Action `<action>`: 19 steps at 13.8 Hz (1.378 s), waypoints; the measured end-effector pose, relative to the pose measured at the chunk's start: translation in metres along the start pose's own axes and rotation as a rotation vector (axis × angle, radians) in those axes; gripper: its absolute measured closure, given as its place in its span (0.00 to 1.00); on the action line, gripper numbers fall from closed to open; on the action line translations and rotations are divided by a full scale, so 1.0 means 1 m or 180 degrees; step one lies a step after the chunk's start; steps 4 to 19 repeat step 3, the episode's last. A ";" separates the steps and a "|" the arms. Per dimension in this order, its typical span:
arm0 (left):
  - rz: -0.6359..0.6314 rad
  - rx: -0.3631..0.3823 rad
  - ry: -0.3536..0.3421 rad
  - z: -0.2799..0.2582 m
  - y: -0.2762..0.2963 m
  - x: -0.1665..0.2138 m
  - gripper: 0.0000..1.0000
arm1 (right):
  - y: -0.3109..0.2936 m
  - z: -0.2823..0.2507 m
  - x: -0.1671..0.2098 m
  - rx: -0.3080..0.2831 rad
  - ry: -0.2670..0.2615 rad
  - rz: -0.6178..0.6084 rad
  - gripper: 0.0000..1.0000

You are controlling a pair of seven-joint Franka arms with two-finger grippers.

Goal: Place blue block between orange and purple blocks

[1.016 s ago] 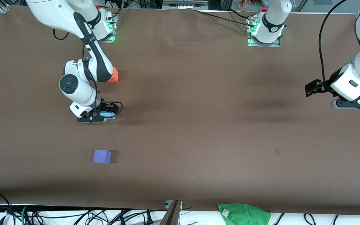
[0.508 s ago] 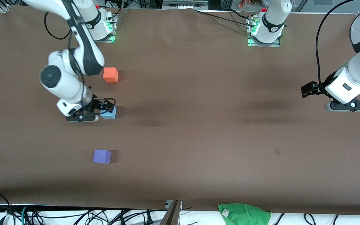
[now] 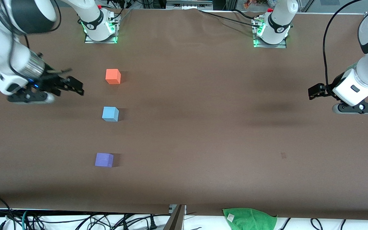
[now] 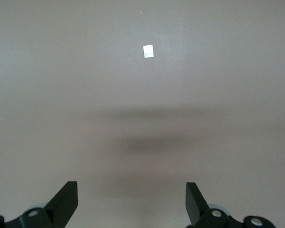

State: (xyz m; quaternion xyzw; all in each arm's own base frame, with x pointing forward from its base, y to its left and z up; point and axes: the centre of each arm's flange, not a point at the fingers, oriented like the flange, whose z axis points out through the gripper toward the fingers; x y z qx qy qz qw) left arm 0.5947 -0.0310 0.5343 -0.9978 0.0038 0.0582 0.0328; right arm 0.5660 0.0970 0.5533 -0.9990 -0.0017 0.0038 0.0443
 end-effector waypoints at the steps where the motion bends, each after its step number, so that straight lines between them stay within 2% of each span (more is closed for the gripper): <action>1: 0.0001 0.0000 0.0001 0.000 0.000 0.000 0.00 | 0.000 -0.012 -0.002 -0.0050 0.0010 -0.0020 0.00; 3: 0.0003 0.0000 0.0001 0.000 0.001 0.000 0.00 | 0.001 -0.020 -0.002 -0.0102 0.0002 -0.0032 0.00; 19: 0.0003 0.0000 0.0001 0.000 0.001 0.000 0.00 | 0.001 -0.020 -0.002 -0.0102 0.0002 -0.0032 0.00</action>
